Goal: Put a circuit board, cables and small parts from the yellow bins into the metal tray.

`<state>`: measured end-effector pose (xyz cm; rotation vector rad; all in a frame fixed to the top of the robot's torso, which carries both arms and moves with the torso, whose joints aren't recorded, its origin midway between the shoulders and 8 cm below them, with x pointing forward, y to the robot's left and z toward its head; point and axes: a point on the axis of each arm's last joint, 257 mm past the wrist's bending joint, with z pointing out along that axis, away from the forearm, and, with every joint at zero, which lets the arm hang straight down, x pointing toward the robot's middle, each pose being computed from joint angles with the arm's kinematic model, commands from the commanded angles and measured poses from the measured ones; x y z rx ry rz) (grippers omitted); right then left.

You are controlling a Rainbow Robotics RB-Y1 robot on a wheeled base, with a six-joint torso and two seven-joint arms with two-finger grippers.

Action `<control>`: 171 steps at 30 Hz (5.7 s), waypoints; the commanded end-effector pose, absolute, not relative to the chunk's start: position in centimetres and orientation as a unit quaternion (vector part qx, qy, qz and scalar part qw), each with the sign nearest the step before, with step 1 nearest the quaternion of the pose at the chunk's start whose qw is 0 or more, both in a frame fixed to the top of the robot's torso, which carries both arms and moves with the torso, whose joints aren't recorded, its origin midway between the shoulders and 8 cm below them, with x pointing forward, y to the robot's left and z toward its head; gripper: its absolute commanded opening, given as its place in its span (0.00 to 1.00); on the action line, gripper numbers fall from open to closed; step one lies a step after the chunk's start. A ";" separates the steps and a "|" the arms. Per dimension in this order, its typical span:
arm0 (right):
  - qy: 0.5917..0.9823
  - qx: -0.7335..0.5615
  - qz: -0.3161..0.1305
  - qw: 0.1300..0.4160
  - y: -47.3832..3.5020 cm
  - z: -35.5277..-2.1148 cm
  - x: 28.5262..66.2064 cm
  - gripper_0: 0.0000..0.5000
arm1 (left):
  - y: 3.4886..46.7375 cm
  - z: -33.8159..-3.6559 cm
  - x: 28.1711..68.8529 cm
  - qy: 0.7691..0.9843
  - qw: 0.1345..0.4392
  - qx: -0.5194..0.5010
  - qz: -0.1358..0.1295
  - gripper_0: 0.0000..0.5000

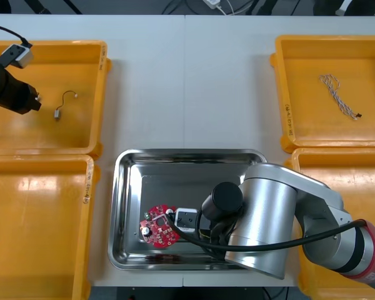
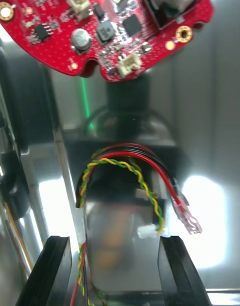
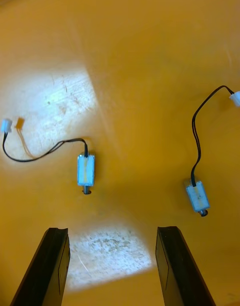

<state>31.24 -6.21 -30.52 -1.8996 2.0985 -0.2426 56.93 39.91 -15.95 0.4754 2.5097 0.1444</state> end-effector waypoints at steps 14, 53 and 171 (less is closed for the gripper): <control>0.753 -0.617 -0.063 0.222 -7.8 -18.5 36.1 1.00 | 43.4 -11.0 60.6 0.905 0.367 0.196 0.087 1.00; 0.900 -0.338 -0.087 0.261 -30.6 -3.4 53.1 1.00 | 42.2 -15.4 61.8 0.896 0.395 0.190 0.068 1.00; 0.946 -0.147 -0.031 0.289 -37.5 -16.7 63.0 0.00 | 32.2 -8.4 49.0 0.943 0.326 0.052 0.035 0.00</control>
